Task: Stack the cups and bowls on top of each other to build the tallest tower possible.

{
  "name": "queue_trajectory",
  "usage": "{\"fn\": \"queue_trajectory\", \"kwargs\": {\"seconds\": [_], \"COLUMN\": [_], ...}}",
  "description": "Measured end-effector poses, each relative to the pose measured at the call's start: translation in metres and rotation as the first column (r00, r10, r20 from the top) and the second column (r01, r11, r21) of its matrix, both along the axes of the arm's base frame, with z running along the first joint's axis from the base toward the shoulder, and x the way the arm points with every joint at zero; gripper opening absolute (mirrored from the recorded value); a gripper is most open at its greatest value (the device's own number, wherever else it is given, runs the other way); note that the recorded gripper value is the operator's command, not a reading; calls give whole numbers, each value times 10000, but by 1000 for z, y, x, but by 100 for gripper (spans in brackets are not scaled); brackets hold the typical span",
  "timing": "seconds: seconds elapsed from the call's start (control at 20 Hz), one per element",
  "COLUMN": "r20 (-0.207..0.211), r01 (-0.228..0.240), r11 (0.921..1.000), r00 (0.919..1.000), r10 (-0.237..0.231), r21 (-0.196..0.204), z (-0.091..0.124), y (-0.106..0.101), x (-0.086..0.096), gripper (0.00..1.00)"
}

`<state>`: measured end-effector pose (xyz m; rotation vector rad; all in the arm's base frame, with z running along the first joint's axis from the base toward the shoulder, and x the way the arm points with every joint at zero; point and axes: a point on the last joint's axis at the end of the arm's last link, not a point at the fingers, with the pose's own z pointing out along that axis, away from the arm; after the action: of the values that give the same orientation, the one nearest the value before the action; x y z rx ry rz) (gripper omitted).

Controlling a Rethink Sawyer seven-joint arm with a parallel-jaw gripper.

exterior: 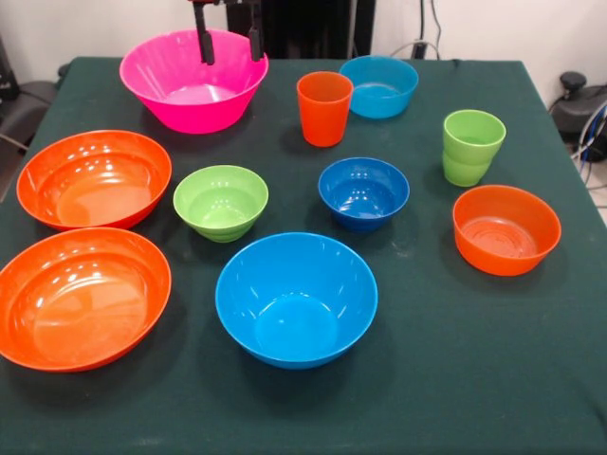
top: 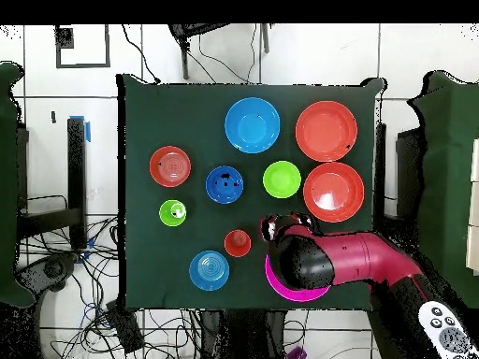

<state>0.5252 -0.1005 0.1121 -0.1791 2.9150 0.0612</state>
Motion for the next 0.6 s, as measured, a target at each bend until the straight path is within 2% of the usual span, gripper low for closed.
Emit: {"fn": "queue_trajectory", "kwargs": {"seconds": [0.6], "r20": [-261], "r01": [-29], "r11": [9995], "r00": [9997], "r10": [37], "r21": [306], "z": [-13], "y": [8], "x": [-5], "gripper": [100]}}
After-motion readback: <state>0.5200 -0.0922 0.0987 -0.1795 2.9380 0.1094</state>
